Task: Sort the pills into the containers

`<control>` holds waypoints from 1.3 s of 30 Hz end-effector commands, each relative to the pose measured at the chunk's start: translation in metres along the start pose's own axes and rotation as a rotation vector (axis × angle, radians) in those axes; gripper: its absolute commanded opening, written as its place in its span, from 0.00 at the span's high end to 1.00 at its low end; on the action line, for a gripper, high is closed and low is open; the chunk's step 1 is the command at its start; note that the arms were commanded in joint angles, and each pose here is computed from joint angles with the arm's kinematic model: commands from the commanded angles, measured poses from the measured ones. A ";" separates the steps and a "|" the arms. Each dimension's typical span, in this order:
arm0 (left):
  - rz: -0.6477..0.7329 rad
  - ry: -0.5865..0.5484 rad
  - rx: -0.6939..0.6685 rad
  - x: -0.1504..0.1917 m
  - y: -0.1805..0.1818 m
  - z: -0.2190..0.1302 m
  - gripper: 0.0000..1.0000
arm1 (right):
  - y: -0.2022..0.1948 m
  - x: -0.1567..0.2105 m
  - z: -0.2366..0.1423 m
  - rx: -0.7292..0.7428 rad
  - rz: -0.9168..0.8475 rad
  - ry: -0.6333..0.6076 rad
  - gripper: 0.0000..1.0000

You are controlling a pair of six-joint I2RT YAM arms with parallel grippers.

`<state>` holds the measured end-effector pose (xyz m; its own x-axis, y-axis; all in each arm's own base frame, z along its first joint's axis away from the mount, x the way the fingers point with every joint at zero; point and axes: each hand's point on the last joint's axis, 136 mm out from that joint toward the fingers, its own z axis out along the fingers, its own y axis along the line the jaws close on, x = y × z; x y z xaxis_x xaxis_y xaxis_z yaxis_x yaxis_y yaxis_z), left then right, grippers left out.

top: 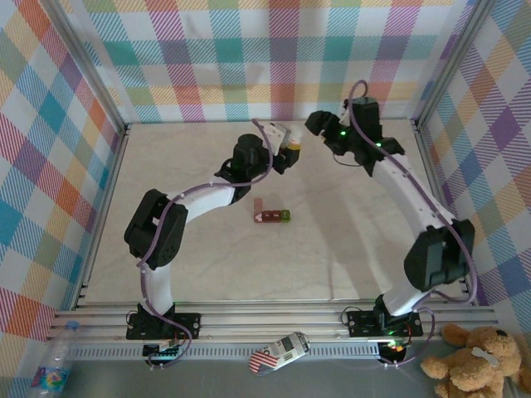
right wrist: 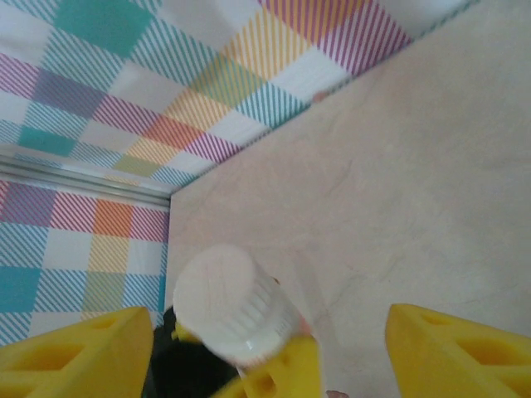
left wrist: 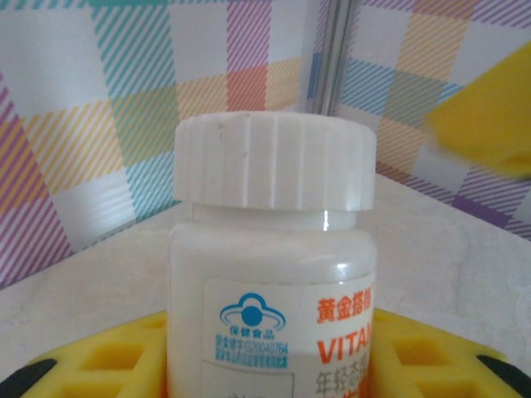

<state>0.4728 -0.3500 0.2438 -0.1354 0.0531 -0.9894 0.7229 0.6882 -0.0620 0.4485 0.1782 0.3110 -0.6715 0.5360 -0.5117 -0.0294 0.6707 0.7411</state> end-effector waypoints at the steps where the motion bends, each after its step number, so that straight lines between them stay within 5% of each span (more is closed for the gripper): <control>1: 0.003 -0.107 0.136 -0.042 -0.002 -0.021 1.00 | -0.002 -0.008 -0.020 -0.025 -0.108 -0.002 0.24; 9: -0.030 -0.042 0.493 -0.049 -0.038 -0.037 1.00 | 0.050 0.014 -0.017 -0.333 -0.397 0.267 0.22; 26: -0.059 0.004 0.592 -0.048 -0.050 -0.040 1.00 | 0.061 0.043 0.008 -0.331 -0.475 0.386 0.28; 31: -0.057 0.003 0.592 -0.049 -0.049 -0.040 1.00 | 0.058 0.046 0.010 -0.322 -0.472 0.395 0.36; 39: -0.064 0.004 0.576 -0.049 -0.048 -0.038 1.00 | 0.049 0.045 0.015 -0.268 -0.420 0.372 0.62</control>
<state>0.4200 -0.3555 0.2800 -0.2412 0.0545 -0.9689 0.9521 0.2068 -0.2254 0.4258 0.2441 0.3185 -0.7679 -0.0199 -0.6403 -0.5266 0.5888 0.6132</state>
